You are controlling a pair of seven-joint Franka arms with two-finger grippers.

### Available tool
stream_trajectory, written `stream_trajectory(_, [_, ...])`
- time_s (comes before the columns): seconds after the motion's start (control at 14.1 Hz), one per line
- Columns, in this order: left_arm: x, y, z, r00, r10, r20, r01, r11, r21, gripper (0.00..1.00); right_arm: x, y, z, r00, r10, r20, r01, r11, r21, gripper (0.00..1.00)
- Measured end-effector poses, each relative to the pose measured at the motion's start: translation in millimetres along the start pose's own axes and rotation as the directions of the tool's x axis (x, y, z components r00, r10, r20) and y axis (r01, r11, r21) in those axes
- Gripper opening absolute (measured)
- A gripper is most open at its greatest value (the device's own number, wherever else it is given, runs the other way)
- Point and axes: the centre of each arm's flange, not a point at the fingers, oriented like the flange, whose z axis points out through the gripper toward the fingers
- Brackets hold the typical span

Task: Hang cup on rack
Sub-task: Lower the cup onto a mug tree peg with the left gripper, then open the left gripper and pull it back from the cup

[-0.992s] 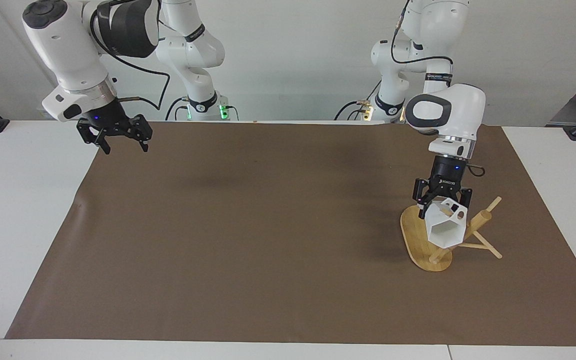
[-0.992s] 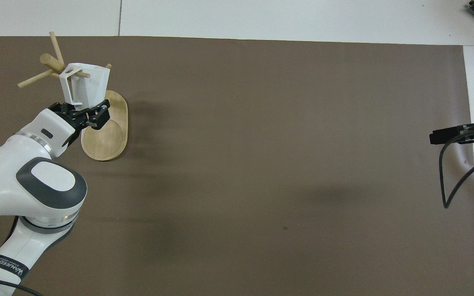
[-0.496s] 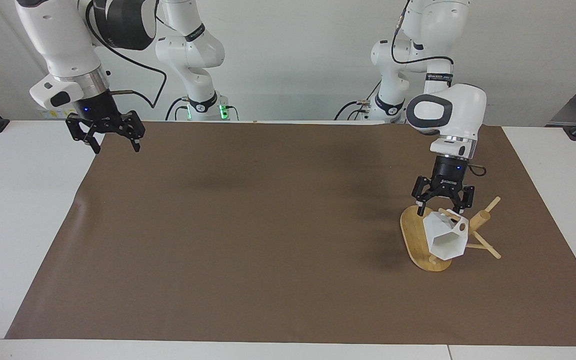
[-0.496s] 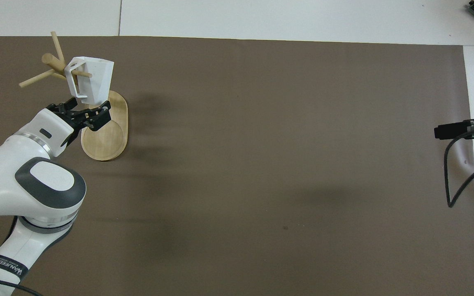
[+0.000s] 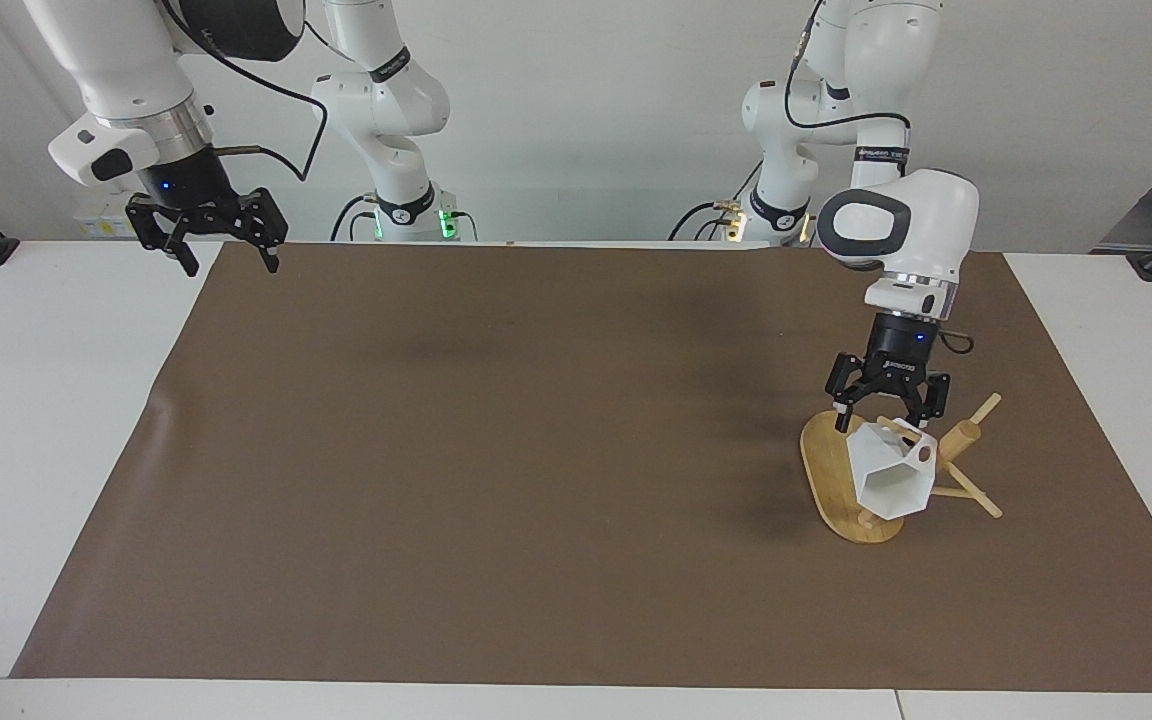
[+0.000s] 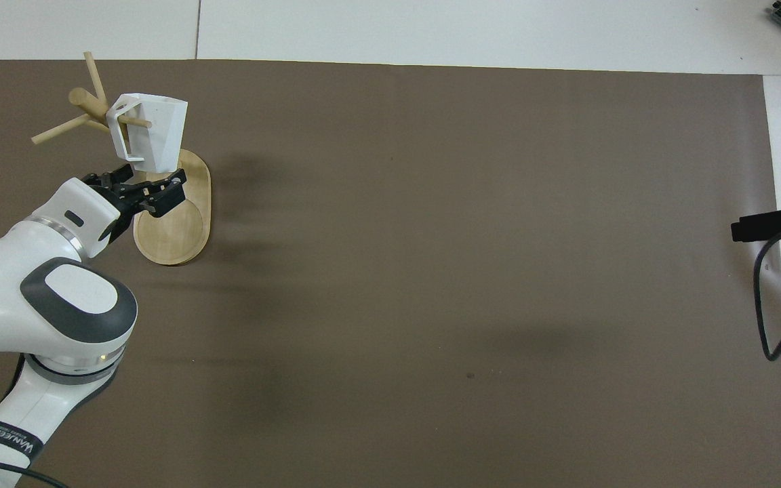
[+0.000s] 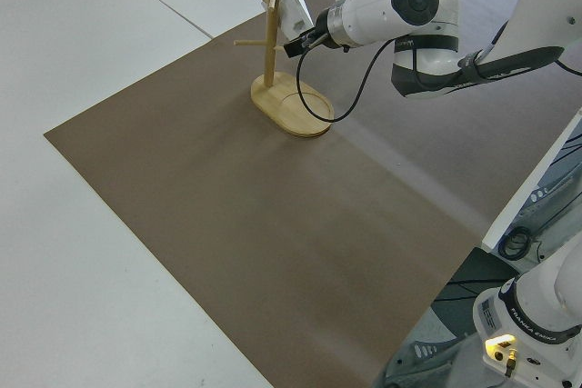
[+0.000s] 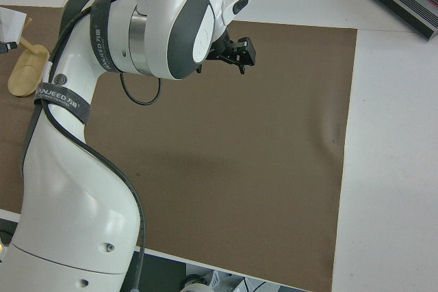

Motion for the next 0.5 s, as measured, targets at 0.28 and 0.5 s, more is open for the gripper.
stream_trajectory(0.28, [1,14,1,0.998,-0.063,0.004,0.063,0.998,-0.022,1.00,-3,12,3,0.998,0.054,0.017,-0.054,0.999,0.002,1.00])
stream_trajectory(0.5, [3,10,-1,0.997,-0.079,0.023,0.080,0.995,-0.053,1.00,-8,24,4,0.996,0.078,0.038,-0.078,0.997,0.003,1.00])
